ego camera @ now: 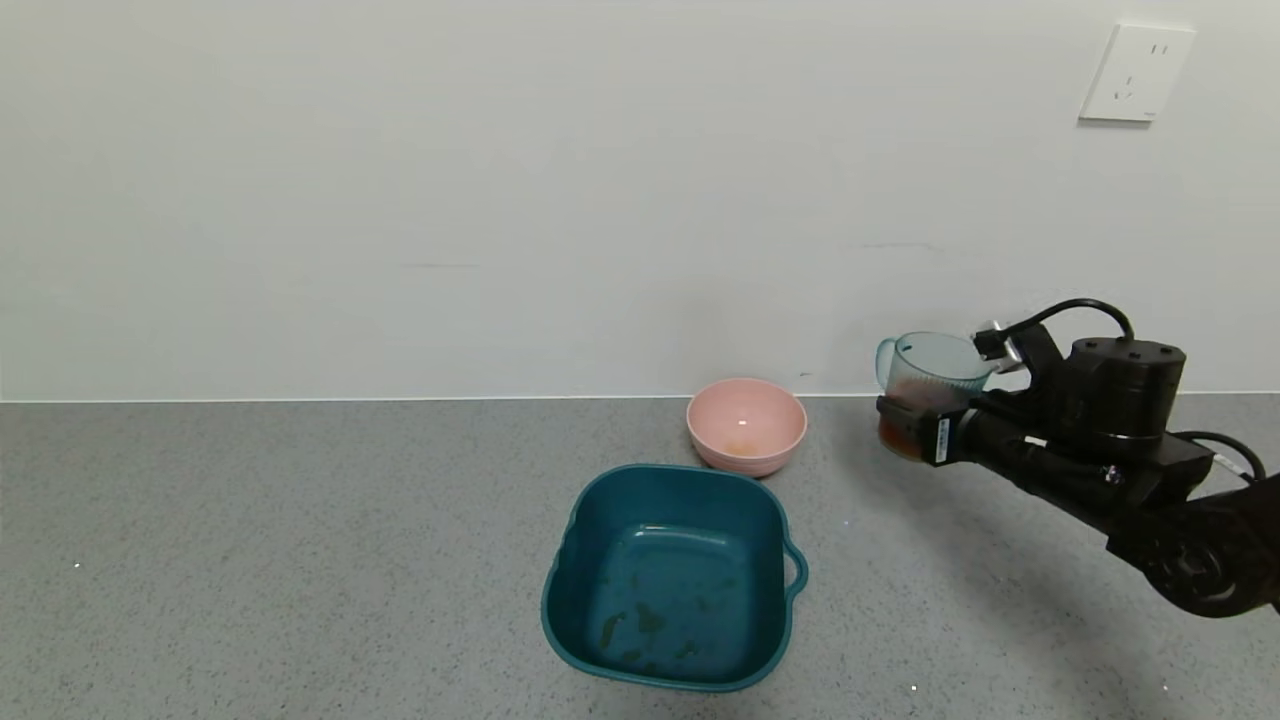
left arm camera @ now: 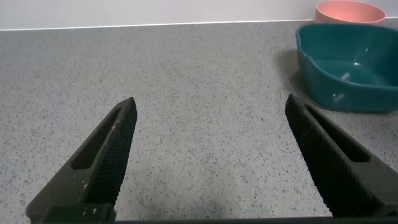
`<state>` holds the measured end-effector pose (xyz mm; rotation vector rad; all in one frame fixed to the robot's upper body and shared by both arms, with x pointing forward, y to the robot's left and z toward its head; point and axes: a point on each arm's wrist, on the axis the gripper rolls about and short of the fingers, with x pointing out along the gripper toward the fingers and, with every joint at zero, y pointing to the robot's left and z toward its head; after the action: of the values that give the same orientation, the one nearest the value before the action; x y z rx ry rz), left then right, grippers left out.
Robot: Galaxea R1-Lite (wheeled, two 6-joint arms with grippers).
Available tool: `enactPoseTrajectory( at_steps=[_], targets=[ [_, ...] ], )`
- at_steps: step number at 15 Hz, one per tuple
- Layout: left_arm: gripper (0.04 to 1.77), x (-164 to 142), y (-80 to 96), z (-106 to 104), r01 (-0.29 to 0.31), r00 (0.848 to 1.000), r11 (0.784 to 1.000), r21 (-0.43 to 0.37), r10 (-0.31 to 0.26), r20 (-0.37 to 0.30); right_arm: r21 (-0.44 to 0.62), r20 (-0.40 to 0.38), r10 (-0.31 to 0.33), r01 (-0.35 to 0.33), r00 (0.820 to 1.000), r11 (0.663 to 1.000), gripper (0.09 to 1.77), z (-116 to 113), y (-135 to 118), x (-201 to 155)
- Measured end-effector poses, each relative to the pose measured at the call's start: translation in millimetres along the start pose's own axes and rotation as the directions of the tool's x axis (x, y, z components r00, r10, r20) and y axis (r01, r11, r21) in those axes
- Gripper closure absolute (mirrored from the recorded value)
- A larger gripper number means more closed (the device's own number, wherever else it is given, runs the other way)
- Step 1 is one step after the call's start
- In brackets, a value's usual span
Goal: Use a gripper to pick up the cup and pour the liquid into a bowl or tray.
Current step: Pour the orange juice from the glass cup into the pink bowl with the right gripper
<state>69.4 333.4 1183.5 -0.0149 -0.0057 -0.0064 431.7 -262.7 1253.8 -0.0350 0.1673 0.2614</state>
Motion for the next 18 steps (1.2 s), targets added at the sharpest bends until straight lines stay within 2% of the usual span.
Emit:
enactPoseTrajectory(
  at_steps=[3, 7, 14, 18],
  targets=[
    [0.09, 0, 0.0, 0, 0.0, 1.0, 1.0, 0.0, 0.0, 0.0, -0.009, 0.018, 0.008, -0.008, 1.0, 1.0, 0.51, 30, 2, -2],
    [0.09, 0, 0.0, 0, 0.0, 1.0, 1.0, 0.0, 0.0, 0.0, -0.044, 0.056, 0.017, -0.015, 0.998, 0.999, 0.51, 54, 6, -6],
    [0.09, 0, 0.0, 0, 0.0, 1.0, 1.0, 0.0, 0.0, 0.0, -0.105, 0.012, 0.022, -0.021, 1.0, 0.994, 0.52, 69, 6, 3],
    [0.09, 0, 0.0, 0, 0.0, 1.0, 1.0, 0.0, 0.0, 0.0, -0.176, -0.006, 0.022, -0.023, 1.0, 0.984, 0.51, 64, 8, 19]
  ],
)
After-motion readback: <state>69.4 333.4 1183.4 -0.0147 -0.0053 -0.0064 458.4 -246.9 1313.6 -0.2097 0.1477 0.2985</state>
